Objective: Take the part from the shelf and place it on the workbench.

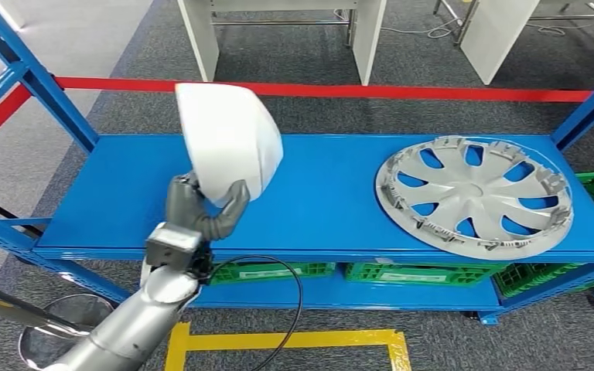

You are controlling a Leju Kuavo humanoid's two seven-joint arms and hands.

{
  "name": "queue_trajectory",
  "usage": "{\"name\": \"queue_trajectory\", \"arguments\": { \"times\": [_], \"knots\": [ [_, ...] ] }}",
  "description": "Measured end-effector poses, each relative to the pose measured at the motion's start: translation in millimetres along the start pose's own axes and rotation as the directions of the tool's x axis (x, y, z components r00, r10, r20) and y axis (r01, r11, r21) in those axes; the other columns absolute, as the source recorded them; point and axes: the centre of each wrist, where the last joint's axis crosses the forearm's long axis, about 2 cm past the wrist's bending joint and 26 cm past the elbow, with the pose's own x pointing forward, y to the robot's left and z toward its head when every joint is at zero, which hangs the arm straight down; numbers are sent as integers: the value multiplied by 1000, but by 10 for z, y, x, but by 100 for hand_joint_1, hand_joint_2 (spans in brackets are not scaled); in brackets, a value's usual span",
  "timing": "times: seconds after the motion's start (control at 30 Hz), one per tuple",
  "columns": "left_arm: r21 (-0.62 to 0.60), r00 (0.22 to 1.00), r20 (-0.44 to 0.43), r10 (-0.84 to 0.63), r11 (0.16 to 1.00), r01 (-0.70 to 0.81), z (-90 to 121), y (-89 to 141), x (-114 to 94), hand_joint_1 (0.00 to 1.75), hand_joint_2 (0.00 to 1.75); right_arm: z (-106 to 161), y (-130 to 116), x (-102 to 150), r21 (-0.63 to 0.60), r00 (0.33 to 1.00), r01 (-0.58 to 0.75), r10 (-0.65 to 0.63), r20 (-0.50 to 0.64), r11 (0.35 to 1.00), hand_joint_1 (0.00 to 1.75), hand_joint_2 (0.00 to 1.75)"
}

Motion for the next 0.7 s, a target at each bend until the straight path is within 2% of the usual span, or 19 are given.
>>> {"name": "queue_trajectory", "arguments": {
  "times": [0.13,0.23,0.33,0.47,0.6,0.7],
  "knots": [
    [46,974,39,225,973,-227,48,26,210,175,175,-1,3,-16,-1,1000,17,-17,-10,1000,0,175],
    [40,901,71,428,902,-431,93,40,366,175,175,0,12,-28,-1,999,31,-31,-13,1000,0,175],
    [-21,823,113,557,829,-559,141,52,507,175,175,0,20,-39,3,999,41,-41,-11,999,0,175],
    [-134,742,161,650,760,-636,250,37,653,175,175,-2,20,-60,14,997,62,-63,48,998,0,175],
    [-196,678,143,721,692,-694,454,5,764,175,175,-5,14,-94,-24,988,83,-80,130,996,0,175],
    [-205,675,132,726,687,-698,552,-2,811,175,175,0,19,-85,-64,980,90,-77,186,994,0,175]
  ]
}}
